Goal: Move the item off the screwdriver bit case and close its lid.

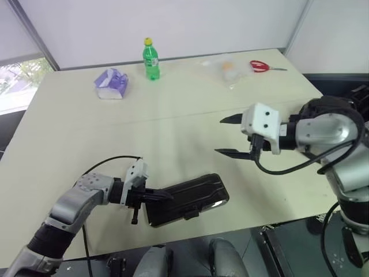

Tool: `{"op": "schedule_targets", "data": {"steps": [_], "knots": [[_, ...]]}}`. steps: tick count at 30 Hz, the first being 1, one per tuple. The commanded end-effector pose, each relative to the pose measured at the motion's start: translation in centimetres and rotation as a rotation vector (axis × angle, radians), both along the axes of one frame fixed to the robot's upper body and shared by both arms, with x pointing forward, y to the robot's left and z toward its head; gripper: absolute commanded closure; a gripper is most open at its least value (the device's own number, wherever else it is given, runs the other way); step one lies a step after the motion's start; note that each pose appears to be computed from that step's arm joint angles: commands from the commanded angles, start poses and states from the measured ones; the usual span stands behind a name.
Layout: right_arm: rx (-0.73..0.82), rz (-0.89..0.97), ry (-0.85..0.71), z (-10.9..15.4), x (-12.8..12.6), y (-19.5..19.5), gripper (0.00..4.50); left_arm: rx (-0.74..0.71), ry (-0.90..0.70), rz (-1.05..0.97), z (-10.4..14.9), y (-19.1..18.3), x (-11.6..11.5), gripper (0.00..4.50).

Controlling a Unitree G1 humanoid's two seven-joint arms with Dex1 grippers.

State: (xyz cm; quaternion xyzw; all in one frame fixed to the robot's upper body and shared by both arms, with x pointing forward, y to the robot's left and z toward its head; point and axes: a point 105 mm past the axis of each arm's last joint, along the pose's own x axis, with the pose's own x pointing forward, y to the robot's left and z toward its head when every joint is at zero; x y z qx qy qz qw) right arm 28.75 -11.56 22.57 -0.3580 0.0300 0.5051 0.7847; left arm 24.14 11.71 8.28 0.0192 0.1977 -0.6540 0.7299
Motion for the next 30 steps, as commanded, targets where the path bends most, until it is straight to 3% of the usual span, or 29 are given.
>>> {"op": "schedule_targets", "data": {"steps": [1, 7, 10, 16, 30], "knots": [[0.055, 0.027, 0.006, 0.6, -0.7, 0.6, 0.58, 0.056, 0.066, 0.105, -1.1, 1.6, 0.9, 4.50], [0.178, 0.099, 0.192, -1.1, -2.1, 2.0, 0.58, -0.086, 0.030, 0.116, 4.5, 0.6, 2.8, 4.50], [0.195, 0.128, 0.264, -2.3, -2.8, 2.5, 1.39, -0.106, 0.007, 0.113, 6.0, 0.1, 3.8, 4.50], [0.186, 0.179, 0.390, -5.2, -4.6, 3.7, 4.48, -0.078, -0.013, 0.096, 6.3, -0.8, 5.7, 4.50], [0.074, 0.230, 0.580, -11.5, -9.4, 5.0, 4.48, 0.010, -0.004, 0.032, 2.5, -3.0, 6.2, 4.50]]}}
